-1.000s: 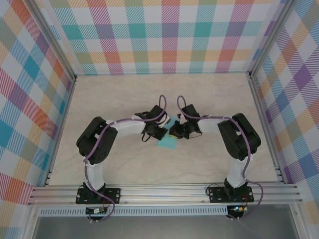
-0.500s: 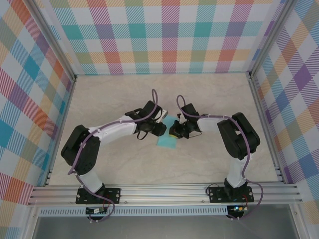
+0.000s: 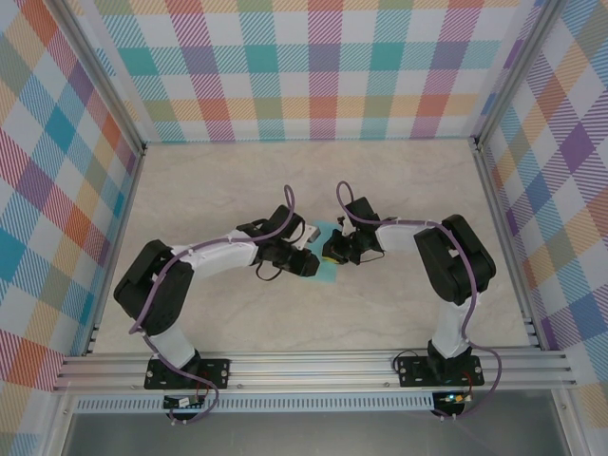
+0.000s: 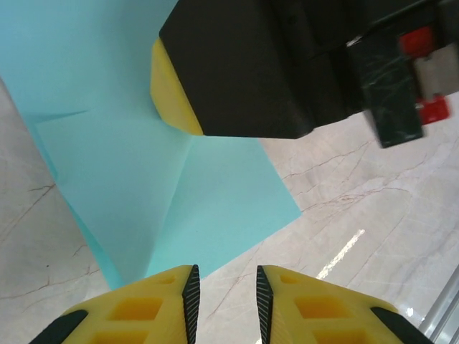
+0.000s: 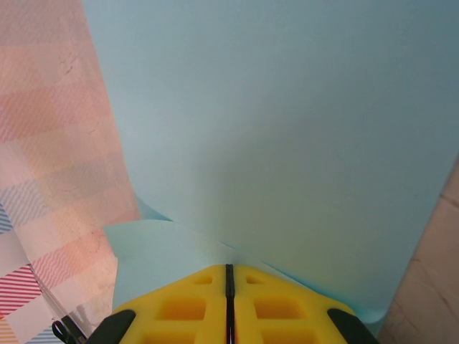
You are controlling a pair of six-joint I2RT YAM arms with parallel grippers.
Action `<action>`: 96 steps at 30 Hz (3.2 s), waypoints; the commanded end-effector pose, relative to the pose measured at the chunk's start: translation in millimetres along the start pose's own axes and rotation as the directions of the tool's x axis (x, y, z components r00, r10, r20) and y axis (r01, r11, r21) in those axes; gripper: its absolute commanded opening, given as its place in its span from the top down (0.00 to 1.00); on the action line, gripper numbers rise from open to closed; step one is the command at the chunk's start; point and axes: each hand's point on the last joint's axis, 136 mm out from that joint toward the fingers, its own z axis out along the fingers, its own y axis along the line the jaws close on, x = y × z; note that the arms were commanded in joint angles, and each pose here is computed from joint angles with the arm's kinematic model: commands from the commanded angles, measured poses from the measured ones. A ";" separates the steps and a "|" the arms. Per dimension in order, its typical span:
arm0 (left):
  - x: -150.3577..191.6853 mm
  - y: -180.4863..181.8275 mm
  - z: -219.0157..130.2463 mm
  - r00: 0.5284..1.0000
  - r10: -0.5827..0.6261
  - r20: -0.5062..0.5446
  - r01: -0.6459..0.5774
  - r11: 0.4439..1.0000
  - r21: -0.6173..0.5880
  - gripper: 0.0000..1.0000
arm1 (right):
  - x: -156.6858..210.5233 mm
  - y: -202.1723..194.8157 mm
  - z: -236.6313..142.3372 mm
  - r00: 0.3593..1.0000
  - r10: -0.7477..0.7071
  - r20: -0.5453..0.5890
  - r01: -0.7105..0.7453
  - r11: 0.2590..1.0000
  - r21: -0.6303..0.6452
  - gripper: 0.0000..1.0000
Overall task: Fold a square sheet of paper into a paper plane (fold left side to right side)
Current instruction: Fold the triangle a second time at the center of the table.
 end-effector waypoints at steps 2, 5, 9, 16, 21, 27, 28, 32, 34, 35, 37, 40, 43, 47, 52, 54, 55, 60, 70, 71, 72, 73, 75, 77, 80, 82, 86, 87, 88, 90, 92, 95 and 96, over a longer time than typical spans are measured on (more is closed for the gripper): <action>8.1 11.5 13.6 0.999 -0.031 -0.033 0.031 0.999 -0.009 0.72 | 9.1 -23.5 8.1 0.999 0.024 -0.033 -0.022 0.997 0.080 0.91; 13.3 18.4 19.8 0.998 -0.042 -0.051 0.041 0.999 -0.030 0.73 | 9.5 -23.6 8.3 0.999 0.024 -0.035 -0.021 0.996 0.082 0.91; 20.4 25.3 23.1 0.997 -0.052 -0.064 0.048 0.997 -0.056 0.74 | 9.4 -22.9 8.0 0.999 0.022 -0.035 -0.019 0.997 0.081 0.91; 18.2 25.7 23.9 0.998 -0.053 -0.036 0.052 0.997 -0.049 0.76 | 9.6 -22.8 8.0 0.999 0.019 -0.037 -0.016 0.997 0.082 0.91; 22.9 32.2 24.7 0.997 -0.064 -0.031 0.062 0.995 -0.075 0.78 | 10.2 -23.0 8.5 0.999 0.018 -0.039 -0.014 0.996 0.083 0.91; 30.6 36.0 25.8 0.996 -0.081 -0.038 0.077 0.994 -0.083 0.81 | 10.0 -23.4 8.3 0.999 0.017 -0.038 -0.014 0.996 0.088 0.91; 32.1 37.1 25.7 0.996 -0.085 -0.039 0.081 0.993 -0.087 0.81 | 9.9 -23.8 8.2 0.999 0.019 -0.039 -0.015 0.996 0.089 0.91; 39.5 43.6 20.2 0.994 -0.102 -0.028 0.099 0.989 -0.106 0.83 | 10.1 -24.6 7.8 0.999 0.018 -0.039 -0.014 0.995 0.094 0.91; 42.2 46.3 16.5 0.993 -0.116 -0.021 0.113 0.988 -0.108 0.84 | 10.5 -24.4 7.7 0.999 0.018 -0.042 -0.014 0.995 0.095 0.91; 43.6 48.4 14.8 0.992 -0.124 -0.017 0.121 0.987 -0.108 0.84 | 10.4 -24.8 7.9 0.999 0.018 -0.042 -0.014 0.995 0.095 0.91; 44.8 50.6 10.8 0.991 -0.136 -0.007 0.135 0.985 -0.104 0.84 | 10.1 -24.7 7.6 0.999 0.018 -0.041 -0.014 0.995 0.096 0.91; 45.9 48.5 3.8 0.989 -0.146 0.001 0.145 0.986 -0.080 0.84 | 10.2 -24.2 7.6 0.999 0.018 -0.041 -0.014 0.995 0.095 0.91; 40.8 32.3 -5.5 0.992 -0.126 0.020 0.126 0.992 -0.003 0.84 | 10.1 -23.8 7.6 0.999 0.015 -0.041 -0.011 0.995 0.094 0.91; 27.6 2.9 -17.8 0.993 -0.099 0.062 0.090 0.986 0.139 0.83 | 10.5 -23.4 7.3 0.999 0.015 -0.042 -0.011 0.996 0.093 0.91; 10.4 -2.4 -18.2 0.992 -0.091 0.087 0.077 0.985 0.157 0.83 | 10.5 -23.5 7.1 0.999 0.015 -0.041 -0.011 0.996 0.094 0.91; 9.1 7.3 -10.1 0.993 -0.093 0.070 0.085 0.990 0.112 0.84 | 10.6 -23.4 7.1 0.999 0.016 -0.042 -0.012 0.996 0.092 0.90; 9.2 11.4 -6.5 0.993 -0.096 0.063 0.089 0.991 0.097 0.84 | 10.5 -23.1 7.0 0.999 0.015 -0.041 -0.012 0.996 0.092 0.90; 13.3 29.4 9.4 0.992 -0.121 0.033 0.119 0.991 0.058 0.84 | 11.3 -22.8 7.7 0.999 0.015 -0.045 -0.011 0.996 0.092 0.90; 16.1 43.1 17.8 0.990 -0.142 0.025 0.141 0.990 0.021 0.86 | 12.3 -22.4 8.1 0.999 0.011 -0.048 -0.006 0.995 0.097 0.90; 14.9 41.2 16.4 0.990 -0.140 0.030 0.139 0.990 0.030 0.86 | 12.3 -22.2 7.9 0.999 0.010 -0.048 -0.005 0.995 0.097 0.91; 13.5 38.1 14.1 0.990 -0.136 0.035 0.134 0.990 0.044 0.86 | 12.3 -21.8 7.8 0.999 0.009 -0.048 -0.004 0.995 0.097 0.90; 11.8 34.7 11.7 0.991 -0.131 0.040 0.129 0.990 0.056 0.86 | 11.7 -21.4 7.7 0.999 0.008 -0.046 -0.004 0.995 0.095 0.90; 9.6 29.8 6.5 0.991 -0.125 0.050 0.121 0.990 0.075 0.86 | 11.9 -22.0 8.0 0.999 0.010 -0.047 -0.005 0.995 0.098 0.91; 8.3 26.3 1.8 0.991 -0.118 0.058 0.113 0.990 0.087 0.86 | 12.5 -21.9 8.2 0.999 0.008 -0.049 -0.003 0.995 0.099 0.90; 5.8 17.7 -5.1 0.992 -0.105 0.066 0.097 0.988 0.121 0.87 | 12.5 -21.3 8.2 0.999 0.007 -0.050 -0.002 0.995 0.098 0.90; 3.9 15.7 -8.4 0.993 -0.099 0.070 0.090 0.988 0.122 0.87 | 12.4 -21.5 8.1 0.999 0.008 -0.049 -0.003 0.995 0.099 0.91; 4.3 24.4 -7.0 0.994 -0.093 0.063 0.088 0.993 0.078 0.88 | 13.0 -20.8 8.7 0.999 0.006 -0.052 -0.001 0.995 0.099 0.90; 5.4 26.2 -4.7 0.994 -0.094 0.054 0.090 0.993 0.072 0.88 | 12.9 -20.4 8.7 0.999 0.006 -0.052 -0.001 0.995 0.098 0.90; 6.2 27.6 -2.7 0.995 -0.094 0.046 0.090 0.994 0.068 0.88 | 13.0 -20.9 9.1 0.999 0.007 -0.052 -0.002 0.995 0.100 0.90; 8.3 30.9 2.8 0.995 -0.096 0.028 0.094 0.994 0.060 0.88 | 13.0 -20.0 9.5 0.999 0.005 -0.054 0.001 0.995 0.098 0.90; 9.3 35.5 6.7 0.995 -0.102 0.019 0.101 0.994 0.044 0.89 | 13.8 -20.2 10.1 0.998 0.004 -0.056 0.001 0.995 0.099 0.90; 9.3 41.1 9.9 0.994 -0.108 0.021 0.107 0.994 0.023 0.89 | 14.1 -19.7 10.4 0.998 0.003 -0.057 0.003 0.995 0.101 0.90; 10.0 41.8 11.3 0.994 -0.108 0.018 0.108 0.994 0.020 0.89 | 14.4 -19.8 10.4 0.998 0.003 -0.057 0.003 0.995 0.101 0.90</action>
